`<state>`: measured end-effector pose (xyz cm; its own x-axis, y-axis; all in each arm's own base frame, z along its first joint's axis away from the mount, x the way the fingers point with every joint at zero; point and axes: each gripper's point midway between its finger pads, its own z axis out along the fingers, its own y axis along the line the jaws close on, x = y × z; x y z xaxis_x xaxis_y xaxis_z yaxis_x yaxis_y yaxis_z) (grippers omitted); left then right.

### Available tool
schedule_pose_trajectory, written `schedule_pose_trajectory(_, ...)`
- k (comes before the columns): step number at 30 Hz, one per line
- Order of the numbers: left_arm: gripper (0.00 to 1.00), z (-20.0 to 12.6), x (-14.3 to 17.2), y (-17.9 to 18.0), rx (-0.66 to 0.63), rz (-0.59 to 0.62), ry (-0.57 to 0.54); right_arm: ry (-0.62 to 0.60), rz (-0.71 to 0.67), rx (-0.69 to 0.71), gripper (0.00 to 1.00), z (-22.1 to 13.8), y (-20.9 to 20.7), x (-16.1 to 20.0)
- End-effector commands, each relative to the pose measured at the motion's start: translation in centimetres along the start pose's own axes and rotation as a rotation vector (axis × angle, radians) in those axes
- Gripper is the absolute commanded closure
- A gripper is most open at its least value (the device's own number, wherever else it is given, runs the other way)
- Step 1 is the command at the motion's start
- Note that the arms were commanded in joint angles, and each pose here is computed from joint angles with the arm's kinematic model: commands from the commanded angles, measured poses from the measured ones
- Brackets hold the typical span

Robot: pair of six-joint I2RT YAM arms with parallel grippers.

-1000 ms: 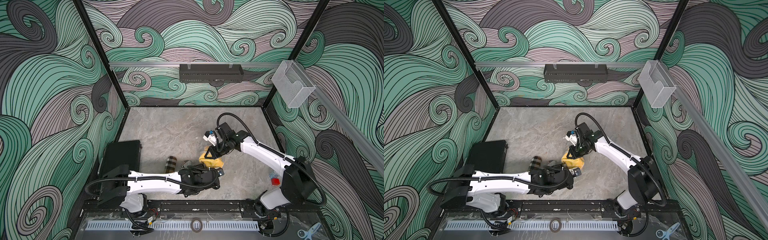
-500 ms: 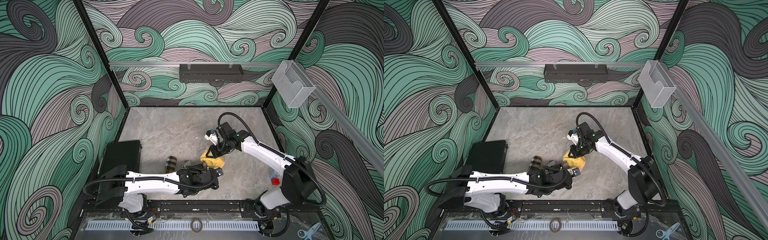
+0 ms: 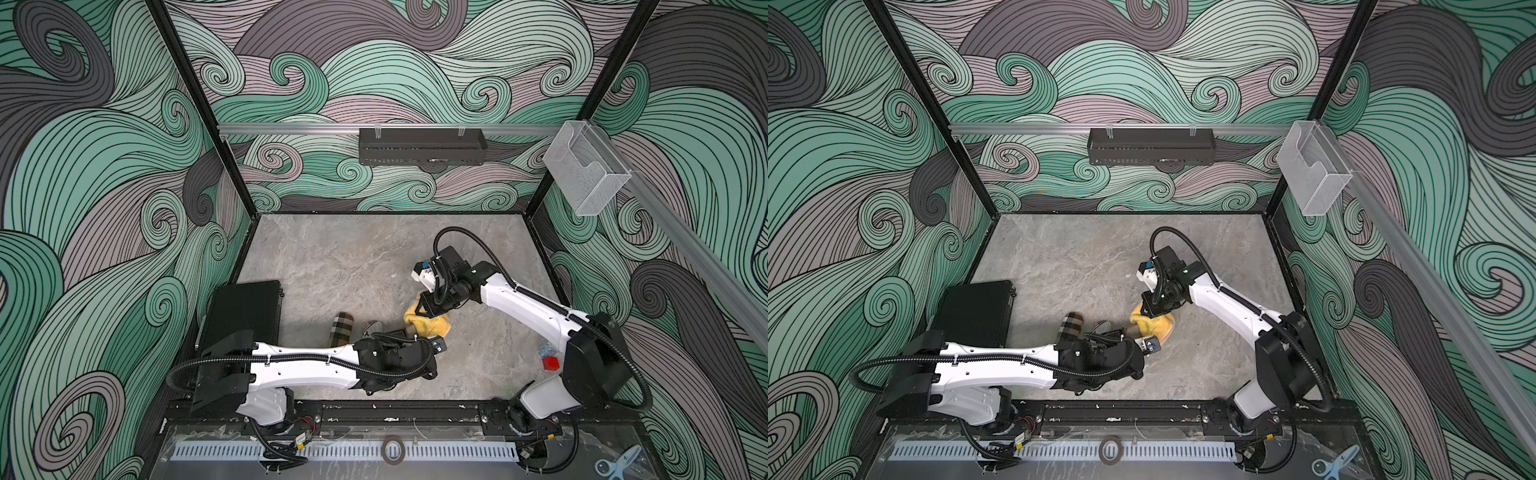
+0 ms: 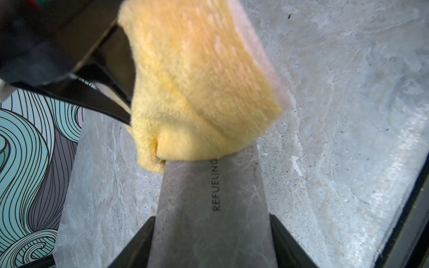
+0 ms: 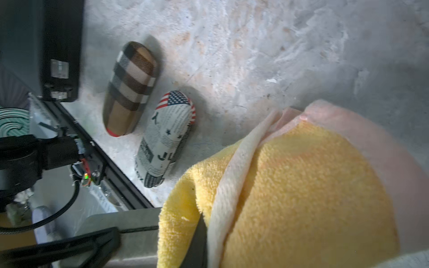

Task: Wipe the eyeglass case
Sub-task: Wipe the dirt from the eyeglass case.

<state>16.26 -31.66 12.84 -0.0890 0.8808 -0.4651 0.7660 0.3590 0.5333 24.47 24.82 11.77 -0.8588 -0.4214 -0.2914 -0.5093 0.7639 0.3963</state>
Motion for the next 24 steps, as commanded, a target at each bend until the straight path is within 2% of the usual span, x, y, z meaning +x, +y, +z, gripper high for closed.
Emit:
schedule_pose_trajectory(1,0.49,-1.8,-2.3,3.0,-0.107,-0.096,-0.094,0.072,0.025,0.0,1.0,0.1,0.0,1.7)
schedule_pose_trajectory(5,0.49,-1.7,-2.4,3.0,-0.111,-0.097,-0.095,-0.002,-0.015,-0.233,1.0,-1.0,4.4,0.0)
schedule_pose_trajectory(8,0.49,-1.6,-2.5,3.0,-0.112,-0.098,-0.096,-0.015,-0.04,-0.352,1.0,-1.7,6.5,-0.4)
schedule_pose_trajectory(11,0.49,-1.6,-2.5,3.0,-0.112,-0.099,-0.097,0.001,-0.045,-0.376,1.0,-1.5,6.8,-0.1)
schedule_pose_trajectory(13,0.49,-1.6,-2.5,3.0,-0.112,-0.098,-0.099,0.033,-0.037,-0.341,1.0,-0.9,6.1,0.6)
schedule_pose_trajectory(18,0.49,-1.5,-2.4,3.0,-0.114,-0.102,-0.093,0.094,0.014,-0.092,1.0,0.8,1.3,2.2)
schedule_pose_trajectory(24,0.48,-1.4,-1.7,3.1,-0.127,-0.143,-0.084,0.096,0.121,0.119,1.0,0.9,-4.3,3.8)
